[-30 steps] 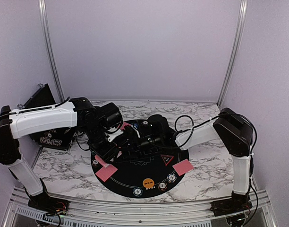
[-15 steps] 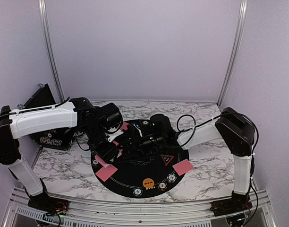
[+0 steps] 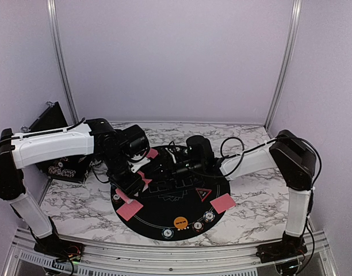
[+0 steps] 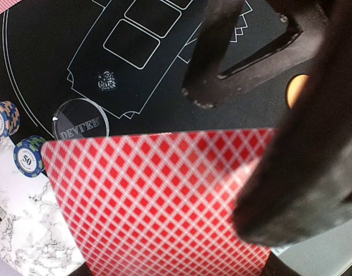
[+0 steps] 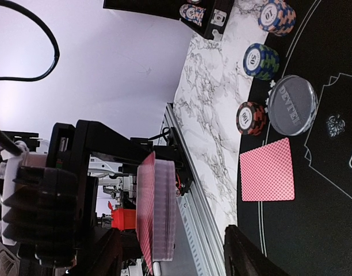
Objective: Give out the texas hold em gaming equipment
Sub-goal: Pick up the poker card from the face-down deck piles.
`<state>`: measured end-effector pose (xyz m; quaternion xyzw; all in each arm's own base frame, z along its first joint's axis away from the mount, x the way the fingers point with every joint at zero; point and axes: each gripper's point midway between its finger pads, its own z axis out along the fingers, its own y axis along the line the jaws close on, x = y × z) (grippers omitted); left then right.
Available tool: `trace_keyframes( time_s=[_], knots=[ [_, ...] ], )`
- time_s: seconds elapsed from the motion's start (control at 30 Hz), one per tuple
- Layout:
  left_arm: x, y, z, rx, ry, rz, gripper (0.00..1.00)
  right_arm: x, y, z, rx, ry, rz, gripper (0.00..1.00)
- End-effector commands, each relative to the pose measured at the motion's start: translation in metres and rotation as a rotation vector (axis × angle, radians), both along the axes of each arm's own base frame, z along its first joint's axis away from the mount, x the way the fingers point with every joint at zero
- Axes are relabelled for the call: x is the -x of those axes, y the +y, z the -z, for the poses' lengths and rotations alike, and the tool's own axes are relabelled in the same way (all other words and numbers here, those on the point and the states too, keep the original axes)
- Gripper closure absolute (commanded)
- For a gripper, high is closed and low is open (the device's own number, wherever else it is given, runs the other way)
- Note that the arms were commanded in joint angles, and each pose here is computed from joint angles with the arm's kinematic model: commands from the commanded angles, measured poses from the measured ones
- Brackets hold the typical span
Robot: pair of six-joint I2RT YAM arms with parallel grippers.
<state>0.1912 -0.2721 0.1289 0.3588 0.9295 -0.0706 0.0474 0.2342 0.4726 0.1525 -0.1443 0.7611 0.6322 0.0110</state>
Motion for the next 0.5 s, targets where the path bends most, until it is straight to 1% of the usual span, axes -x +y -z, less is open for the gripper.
trace_keyframes(
  time_s=[0.0, 0.17, 0.23, 0.3, 0.47],
  knots=[
    [-0.001, -0.003, -0.009, 0.020, -0.015, 0.017, 0.42, -0.003, -0.010, -0.019, -0.024, -0.030, 0.023, 0.43],
    [-0.001, -0.003, -0.008, 0.018, -0.014, 0.017, 0.42, -0.001, -0.015, -0.025, -0.032, -0.027, 0.026, 0.49],
    [-0.002, -0.004, -0.009, 0.020, -0.016, 0.017, 0.42, 0.001, -0.016, -0.029, -0.040, -0.024, 0.025, 0.54],
    [-0.002, -0.003, -0.009, 0.019, -0.017, 0.017, 0.42, 0.004, -0.016, -0.030, -0.047, -0.016, 0.018, 0.62],
    [-0.002, -0.004, -0.007, 0.019, -0.014, 0.017, 0.42, 0.012, -0.010, -0.033, -0.062, -0.003, -0.007, 0.67]
  ],
)
